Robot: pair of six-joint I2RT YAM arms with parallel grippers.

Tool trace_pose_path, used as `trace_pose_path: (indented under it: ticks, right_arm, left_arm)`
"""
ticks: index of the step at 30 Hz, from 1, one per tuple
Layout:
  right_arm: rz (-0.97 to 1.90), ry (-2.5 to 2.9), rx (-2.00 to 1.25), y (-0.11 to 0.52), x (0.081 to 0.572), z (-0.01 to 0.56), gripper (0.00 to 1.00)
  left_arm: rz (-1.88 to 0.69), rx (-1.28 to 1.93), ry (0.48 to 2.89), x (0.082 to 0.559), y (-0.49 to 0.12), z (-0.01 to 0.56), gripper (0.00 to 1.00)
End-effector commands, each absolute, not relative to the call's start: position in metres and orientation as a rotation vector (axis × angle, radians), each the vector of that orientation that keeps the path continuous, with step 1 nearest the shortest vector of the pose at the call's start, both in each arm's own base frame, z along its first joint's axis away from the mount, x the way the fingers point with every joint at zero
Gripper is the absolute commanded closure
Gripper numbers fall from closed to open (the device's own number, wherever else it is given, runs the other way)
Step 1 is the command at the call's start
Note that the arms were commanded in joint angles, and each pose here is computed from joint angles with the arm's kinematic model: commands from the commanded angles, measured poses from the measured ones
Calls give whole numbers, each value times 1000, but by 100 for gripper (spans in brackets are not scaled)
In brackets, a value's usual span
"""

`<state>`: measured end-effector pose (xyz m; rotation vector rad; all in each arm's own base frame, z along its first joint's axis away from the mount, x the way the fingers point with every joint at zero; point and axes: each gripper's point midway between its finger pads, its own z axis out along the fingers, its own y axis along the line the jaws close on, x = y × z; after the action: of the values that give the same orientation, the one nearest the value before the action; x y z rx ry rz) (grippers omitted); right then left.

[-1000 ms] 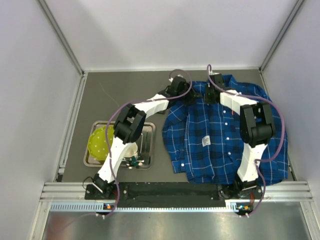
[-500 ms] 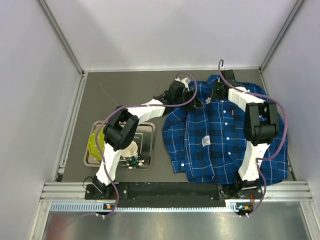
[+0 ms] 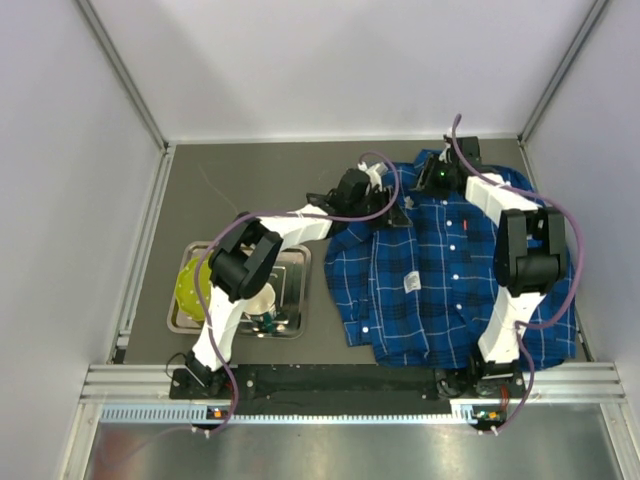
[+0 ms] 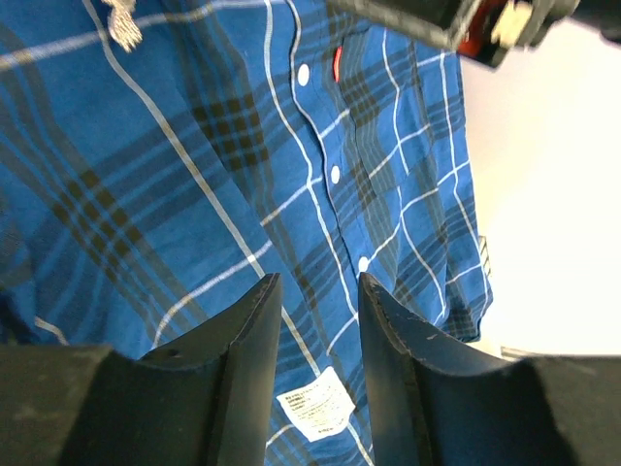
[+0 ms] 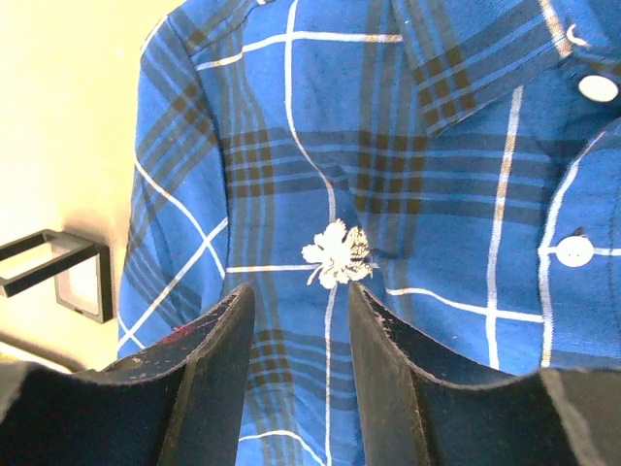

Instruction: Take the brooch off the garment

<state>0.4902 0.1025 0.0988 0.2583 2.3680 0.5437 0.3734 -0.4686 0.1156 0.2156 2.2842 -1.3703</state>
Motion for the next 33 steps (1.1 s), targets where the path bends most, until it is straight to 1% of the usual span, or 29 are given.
trace_pose_path:
  ticks: [1, 5, 8, 11, 12, 16, 19, 23, 33]
  right_arm:
    - [625, 2332, 238, 123, 492, 112, 56]
    - [354, 2323, 189, 112, 499, 107, 60]
    - [275, 2332, 132, 121, 498, 105, 65]
    - [167, 2351, 131, 124, 498, 103, 64]
    - [138, 2394, 124, 127, 494, 91, 63]
    - [1, 2415, 155, 120, 495, 84, 61]
    - [-22, 2434, 169, 118, 494, 77, 62]
    - [-63, 2451, 180, 114, 493, 70, 65]
    - [3, 2476, 155, 125, 495, 64, 65]
  left_arm:
    - [-1417, 156, 2148, 414, -458, 141, 58]
    - [-1418, 90, 2153, 436, -450, 134, 61]
    - [-1436, 46, 2180, 441, -449, 124, 61]
    - [-1428, -2, 2230, 447, -445, 108, 61]
    - [-1408, -23, 2248, 449, -442, 103, 61]
    - [-1339, -33, 2301, 453, -434, 90, 61]
    - [-1264, -11, 2351, 453, -427, 77, 60]
    - [-1213, -40, 2400, 451, -417, 62, 65]
    - [-1211, -21, 2394, 448, -415, 65, 65]
